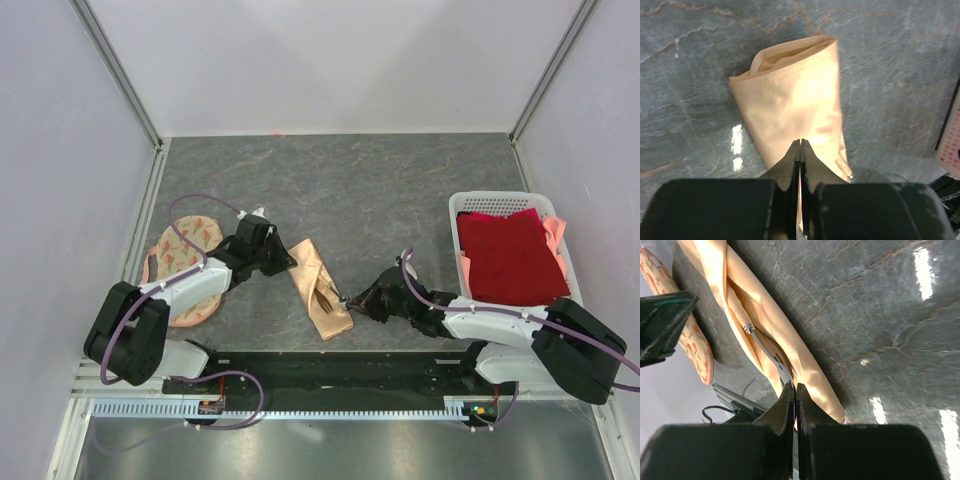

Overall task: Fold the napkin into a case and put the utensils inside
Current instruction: Insert the spoon into the folded napkin.

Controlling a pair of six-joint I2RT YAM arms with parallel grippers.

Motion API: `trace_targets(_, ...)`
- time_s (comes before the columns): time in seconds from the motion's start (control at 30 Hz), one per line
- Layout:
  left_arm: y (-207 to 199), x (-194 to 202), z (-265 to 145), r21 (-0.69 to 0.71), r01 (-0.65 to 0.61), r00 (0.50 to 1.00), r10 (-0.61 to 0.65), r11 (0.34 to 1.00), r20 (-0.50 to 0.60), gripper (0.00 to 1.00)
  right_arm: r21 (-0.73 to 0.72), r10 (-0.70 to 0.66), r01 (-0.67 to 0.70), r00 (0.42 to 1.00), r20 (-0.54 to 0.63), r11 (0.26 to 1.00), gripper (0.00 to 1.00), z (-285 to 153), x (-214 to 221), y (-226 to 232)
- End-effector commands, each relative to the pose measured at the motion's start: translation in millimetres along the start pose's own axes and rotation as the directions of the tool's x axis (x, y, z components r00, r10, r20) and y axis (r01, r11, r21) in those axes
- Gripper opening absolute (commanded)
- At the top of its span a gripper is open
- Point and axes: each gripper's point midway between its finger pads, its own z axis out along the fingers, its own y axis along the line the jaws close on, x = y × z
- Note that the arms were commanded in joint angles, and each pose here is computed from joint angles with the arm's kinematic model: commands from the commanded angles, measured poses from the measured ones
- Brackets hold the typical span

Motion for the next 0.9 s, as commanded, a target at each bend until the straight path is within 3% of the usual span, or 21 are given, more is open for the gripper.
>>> trace_targets(0.0, 9, 8, 0, -0.026, 0.034, 0.999, -0.034, 0.999, -0.004, 0.02, -0.096, 0.061, -0.056, 0.997, 0.053, 0.994, 0.00, 10, -4, 35)
trace_targets(0.63, -6, 17, -17, 0.060, 0.014, 1.000, -0.013, 0.998, -0.020, 0.02, -0.129, 0.135, -0.122, 0.986, 0.093, 0.984, 0.01, 33, -1, 52)
trace_targets(0.83, -14, 14, -27, 0.091, 0.001, 1.000, 0.000, 0.996, -0.012, 0.02, -0.135, 0.134, -0.121, 0.986, 0.096, 0.983, 0.14, 39, -1, 55)
trace_targets(0.87, -17, 13, -30, 0.099, -0.002, 1.000, 0.003, 0.995, -0.006, 0.02, -0.136, 0.131, -0.118, 0.987, 0.091, 0.984, 0.21, 39, 0, 58)
